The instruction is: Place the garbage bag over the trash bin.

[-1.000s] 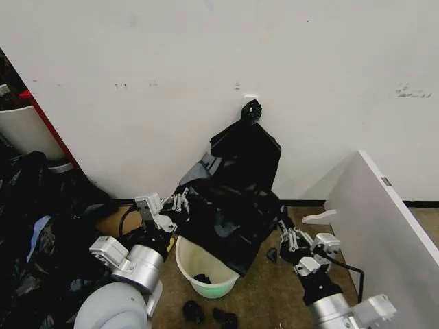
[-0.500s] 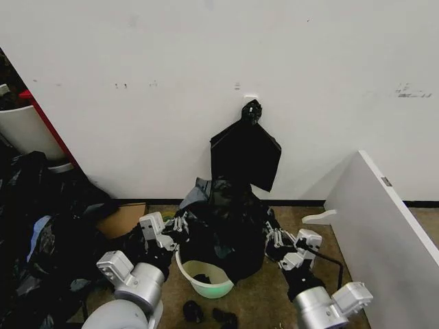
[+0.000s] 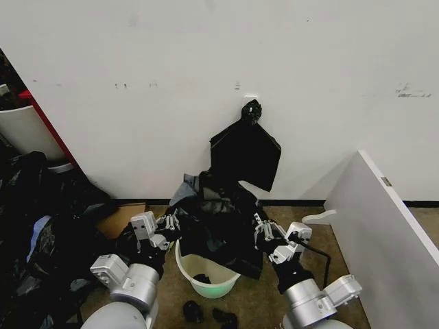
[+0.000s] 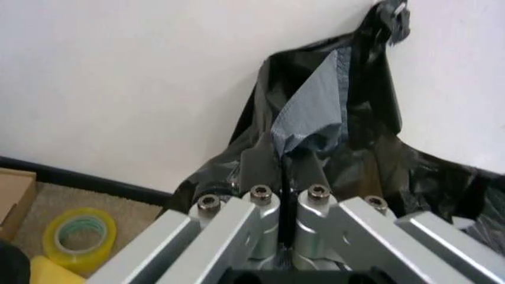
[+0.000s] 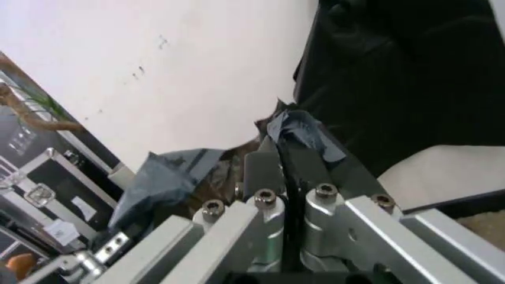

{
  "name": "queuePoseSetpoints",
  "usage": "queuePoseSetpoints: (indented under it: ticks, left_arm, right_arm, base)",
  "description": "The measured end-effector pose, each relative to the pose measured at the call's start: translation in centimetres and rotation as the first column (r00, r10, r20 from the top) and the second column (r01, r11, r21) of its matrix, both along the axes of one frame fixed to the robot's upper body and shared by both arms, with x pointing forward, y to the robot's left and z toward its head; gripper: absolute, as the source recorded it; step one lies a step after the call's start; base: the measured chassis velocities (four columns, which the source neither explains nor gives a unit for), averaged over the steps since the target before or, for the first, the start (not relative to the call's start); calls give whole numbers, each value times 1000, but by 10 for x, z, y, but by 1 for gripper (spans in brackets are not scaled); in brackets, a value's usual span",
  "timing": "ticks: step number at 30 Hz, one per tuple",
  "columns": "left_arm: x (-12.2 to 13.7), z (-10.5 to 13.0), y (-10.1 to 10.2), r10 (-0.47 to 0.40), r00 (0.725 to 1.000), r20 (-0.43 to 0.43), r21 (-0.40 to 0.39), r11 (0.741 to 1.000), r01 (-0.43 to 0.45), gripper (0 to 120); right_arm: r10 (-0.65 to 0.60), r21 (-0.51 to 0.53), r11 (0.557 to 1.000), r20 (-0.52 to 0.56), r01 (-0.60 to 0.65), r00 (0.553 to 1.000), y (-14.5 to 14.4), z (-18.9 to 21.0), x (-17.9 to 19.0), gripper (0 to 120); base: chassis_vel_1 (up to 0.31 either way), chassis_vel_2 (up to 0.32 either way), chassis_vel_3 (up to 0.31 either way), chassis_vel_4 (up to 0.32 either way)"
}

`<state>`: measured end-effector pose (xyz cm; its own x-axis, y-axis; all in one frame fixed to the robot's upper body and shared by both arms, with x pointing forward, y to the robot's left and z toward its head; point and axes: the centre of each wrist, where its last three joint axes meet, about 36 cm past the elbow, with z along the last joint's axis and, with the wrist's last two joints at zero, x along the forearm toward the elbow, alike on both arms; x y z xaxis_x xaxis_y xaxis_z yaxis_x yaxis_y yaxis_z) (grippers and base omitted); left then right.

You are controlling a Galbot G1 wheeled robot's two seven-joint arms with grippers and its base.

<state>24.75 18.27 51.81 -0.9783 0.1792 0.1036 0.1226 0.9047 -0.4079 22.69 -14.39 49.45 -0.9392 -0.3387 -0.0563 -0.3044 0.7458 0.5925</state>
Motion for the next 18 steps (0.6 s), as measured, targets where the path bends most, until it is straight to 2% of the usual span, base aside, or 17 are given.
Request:
queuePoseSetpoints:
  ticks: [3, 11, 18]
  left_arm:
    - [2, -5, -1, -3, 1000, -8, 5, 1000, 3, 0]
    - [12, -24, -3, -2, 999, -33, 42, 999, 4, 0]
    - [14, -39, -2, 1, 996, -92, 61, 998, 4, 0]
  right_arm:
    - [7, 15, 1000, 1, -7, 1000, 3, -11, 7, 0]
    - [1, 63, 998, -102, 6, 995, 11, -34, 26, 0]
    - [-40, -27, 999, -179, 36, 983, 6, -75, 35, 0]
  base:
    - [0, 0, 0, 0]
    - [0, 0, 0, 0]
    - [0, 0, 0, 0]
